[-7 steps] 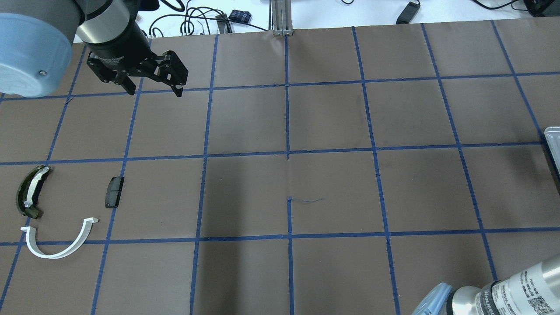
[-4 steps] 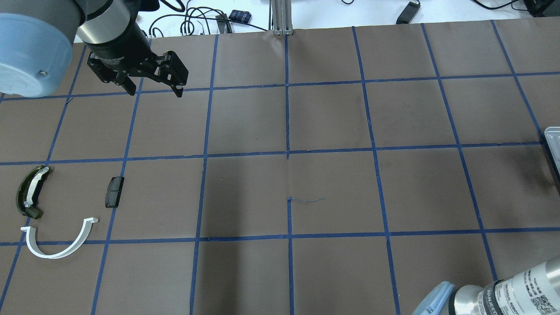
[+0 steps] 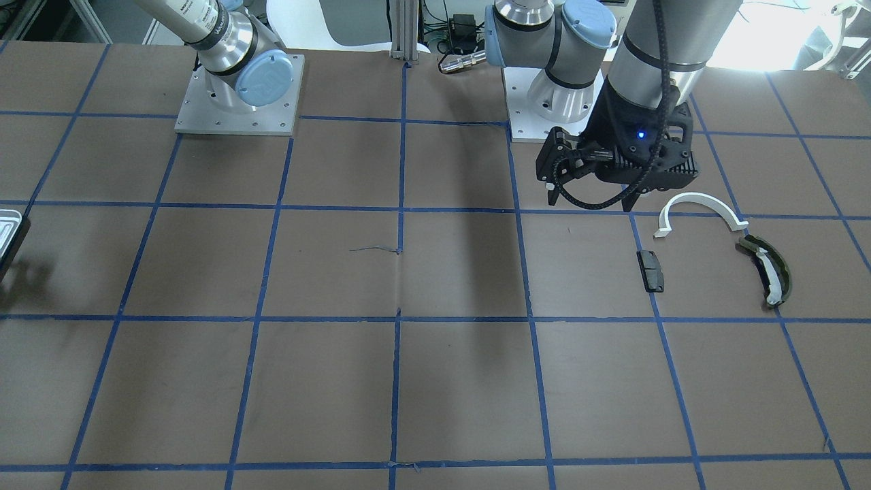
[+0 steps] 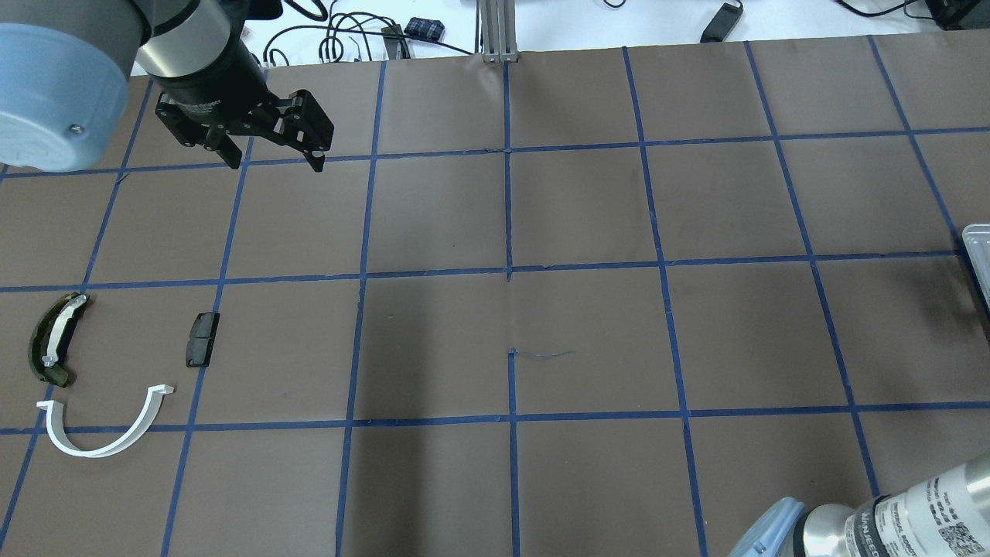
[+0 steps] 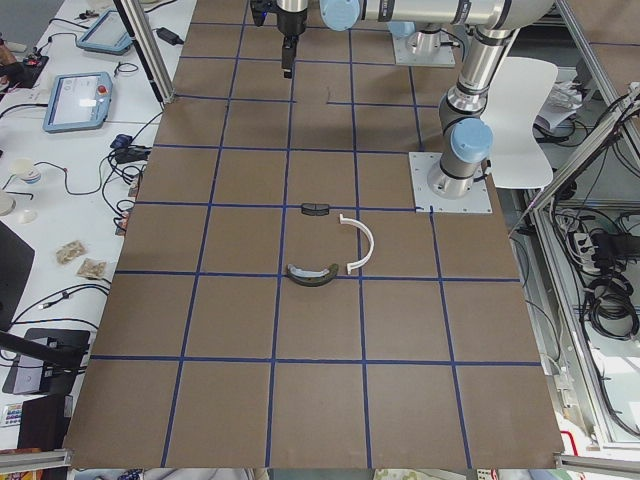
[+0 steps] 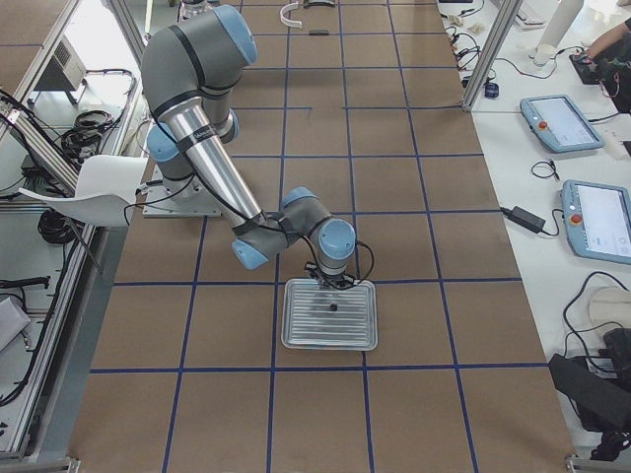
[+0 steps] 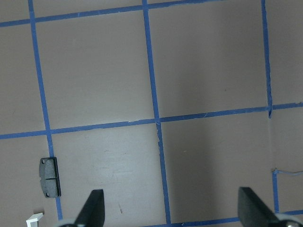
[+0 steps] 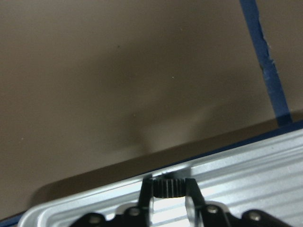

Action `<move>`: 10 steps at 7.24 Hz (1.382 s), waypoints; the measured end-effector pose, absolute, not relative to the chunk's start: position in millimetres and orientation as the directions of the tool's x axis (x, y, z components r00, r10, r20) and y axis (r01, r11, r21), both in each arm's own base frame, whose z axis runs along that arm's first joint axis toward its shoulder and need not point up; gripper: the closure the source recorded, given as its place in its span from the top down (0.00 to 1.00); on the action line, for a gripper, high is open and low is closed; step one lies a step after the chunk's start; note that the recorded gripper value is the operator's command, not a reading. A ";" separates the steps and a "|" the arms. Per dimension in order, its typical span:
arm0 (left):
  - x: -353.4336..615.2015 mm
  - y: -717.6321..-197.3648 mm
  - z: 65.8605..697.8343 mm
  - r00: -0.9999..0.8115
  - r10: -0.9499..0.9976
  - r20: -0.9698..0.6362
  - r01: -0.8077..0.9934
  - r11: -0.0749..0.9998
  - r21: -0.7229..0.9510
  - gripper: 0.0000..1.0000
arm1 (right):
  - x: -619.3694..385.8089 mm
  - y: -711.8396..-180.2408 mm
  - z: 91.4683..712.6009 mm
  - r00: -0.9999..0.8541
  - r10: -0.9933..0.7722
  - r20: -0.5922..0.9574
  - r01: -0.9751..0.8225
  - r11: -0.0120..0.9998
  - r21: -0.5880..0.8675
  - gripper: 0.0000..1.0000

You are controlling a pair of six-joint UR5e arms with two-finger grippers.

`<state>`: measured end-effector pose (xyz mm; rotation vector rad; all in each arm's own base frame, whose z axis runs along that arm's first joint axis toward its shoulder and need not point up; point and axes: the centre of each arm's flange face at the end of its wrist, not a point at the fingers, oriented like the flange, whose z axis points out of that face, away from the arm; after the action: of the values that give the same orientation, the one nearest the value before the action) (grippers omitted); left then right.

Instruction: Place bearing gear from tray to pile

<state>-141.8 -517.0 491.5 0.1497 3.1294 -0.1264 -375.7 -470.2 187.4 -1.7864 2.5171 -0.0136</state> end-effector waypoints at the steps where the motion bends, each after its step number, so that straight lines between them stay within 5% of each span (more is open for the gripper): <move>1: -142.1 -517.2 491.5 -0.995 0.095 -0.007 0.095 0.992 -0.080 1.00 | -376.3 -470.8 194.5 -0.331 -0.943 -0.029 -0.943 0.332 -0.034 0.00; 4: -141.5 -517.6 491.2 -0.996 0.094 -0.008 0.094 0.992 -0.080 1.00 | -357.4 -467.7 279.3 -0.395 -0.914 0.094 -0.919 0.394 -0.030 0.00; 6: -140.9 -517.9 488.7 -0.996 0.094 -0.009 0.095 0.993 -0.076 1.00 | -313.4 -459.1 348.1 -0.547 -0.825 0.143 -0.836 0.530 -0.144 0.00; 10: -139.5 -514.4 489.7 -0.995 0.102 -0.015 0.103 0.992 -0.077 1.00 | -122.4 -522.4 364.9 -0.661 -0.750 -0.012 -0.726 0.644 -0.241 0.00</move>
<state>-139.5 -514.4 489.7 0.1602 3.1241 -0.1221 -122.4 -522.4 364.9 -1.2385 2.7465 -0.3285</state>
